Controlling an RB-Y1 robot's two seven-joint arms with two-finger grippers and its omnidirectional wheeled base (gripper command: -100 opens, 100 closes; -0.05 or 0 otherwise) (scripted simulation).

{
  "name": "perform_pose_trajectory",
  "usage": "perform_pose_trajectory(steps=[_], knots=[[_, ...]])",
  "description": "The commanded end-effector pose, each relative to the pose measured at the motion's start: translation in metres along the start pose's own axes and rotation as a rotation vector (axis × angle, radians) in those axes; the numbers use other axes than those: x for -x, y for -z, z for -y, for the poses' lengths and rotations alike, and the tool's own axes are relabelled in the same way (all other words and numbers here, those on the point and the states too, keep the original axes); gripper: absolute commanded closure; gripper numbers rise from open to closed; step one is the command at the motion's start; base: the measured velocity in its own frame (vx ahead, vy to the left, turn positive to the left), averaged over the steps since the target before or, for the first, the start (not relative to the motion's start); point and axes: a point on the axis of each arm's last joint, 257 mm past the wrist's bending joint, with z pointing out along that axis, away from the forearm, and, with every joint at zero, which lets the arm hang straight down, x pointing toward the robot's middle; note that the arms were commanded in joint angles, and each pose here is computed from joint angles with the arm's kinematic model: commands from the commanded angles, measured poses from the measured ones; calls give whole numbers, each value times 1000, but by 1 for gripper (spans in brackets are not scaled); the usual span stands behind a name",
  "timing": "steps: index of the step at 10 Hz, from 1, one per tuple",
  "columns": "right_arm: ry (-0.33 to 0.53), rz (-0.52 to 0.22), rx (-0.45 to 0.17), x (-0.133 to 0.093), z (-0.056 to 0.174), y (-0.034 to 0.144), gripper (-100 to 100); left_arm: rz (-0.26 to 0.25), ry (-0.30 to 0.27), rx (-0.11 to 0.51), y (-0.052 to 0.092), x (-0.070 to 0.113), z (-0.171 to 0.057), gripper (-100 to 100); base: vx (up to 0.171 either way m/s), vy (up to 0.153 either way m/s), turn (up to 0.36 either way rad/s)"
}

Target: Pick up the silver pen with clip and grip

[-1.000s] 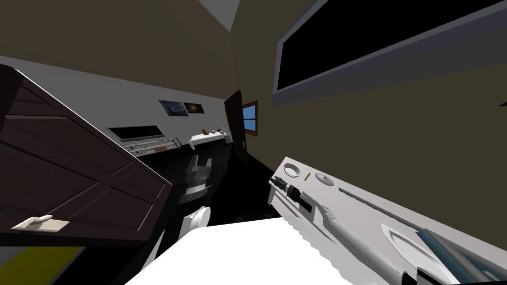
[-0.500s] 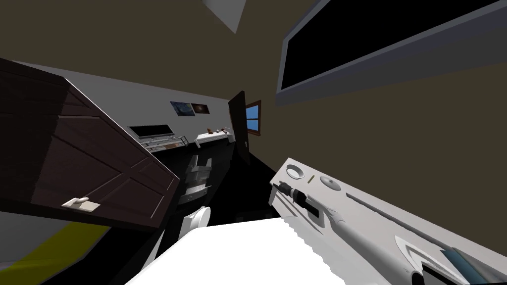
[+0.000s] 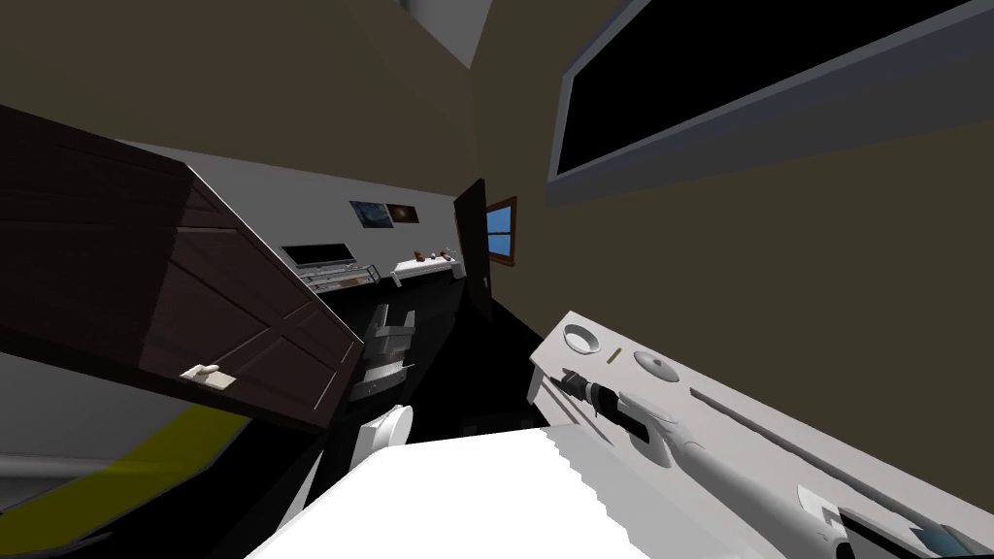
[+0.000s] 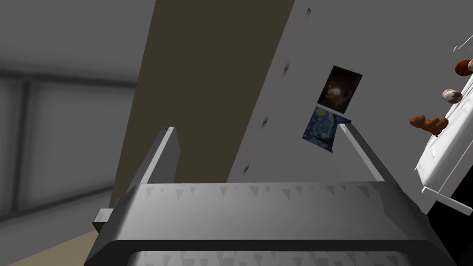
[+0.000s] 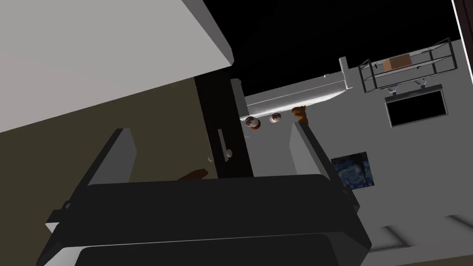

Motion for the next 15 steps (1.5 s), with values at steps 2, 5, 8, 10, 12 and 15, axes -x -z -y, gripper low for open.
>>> perform_pose_trajectory(steps=[2, 5, 8, 10, 12, 15], knots=[[77, -112, -42, -43, 31, 24, -100, 0, 0, 0, 0, 0, 0, 0, -18, -23, 90], [109, -158, -58, -59, 44, 36, -100, 0, 0, 0, 0, 0, 0, 0, -10, -13, 41], [139, -202, -73, -74, 56, 48, -100, 0, 0, 0, 0, 0, 0, 0, -13, -21, 45], [192, -281, -97, -97, 79, 72, -100, 0, 0, 0, 0, 0, 0, 0, -14, -13, 79], [213, -314, -108, -107, 88, 83, -100, 0, 0, 0, 0, 0, 0, 0, -12, -17, 47], [249, -368, -120, -123, 102, 102, -100, 0, 0, 0, 0, 0, 0, 0, -17, -19, 66]])
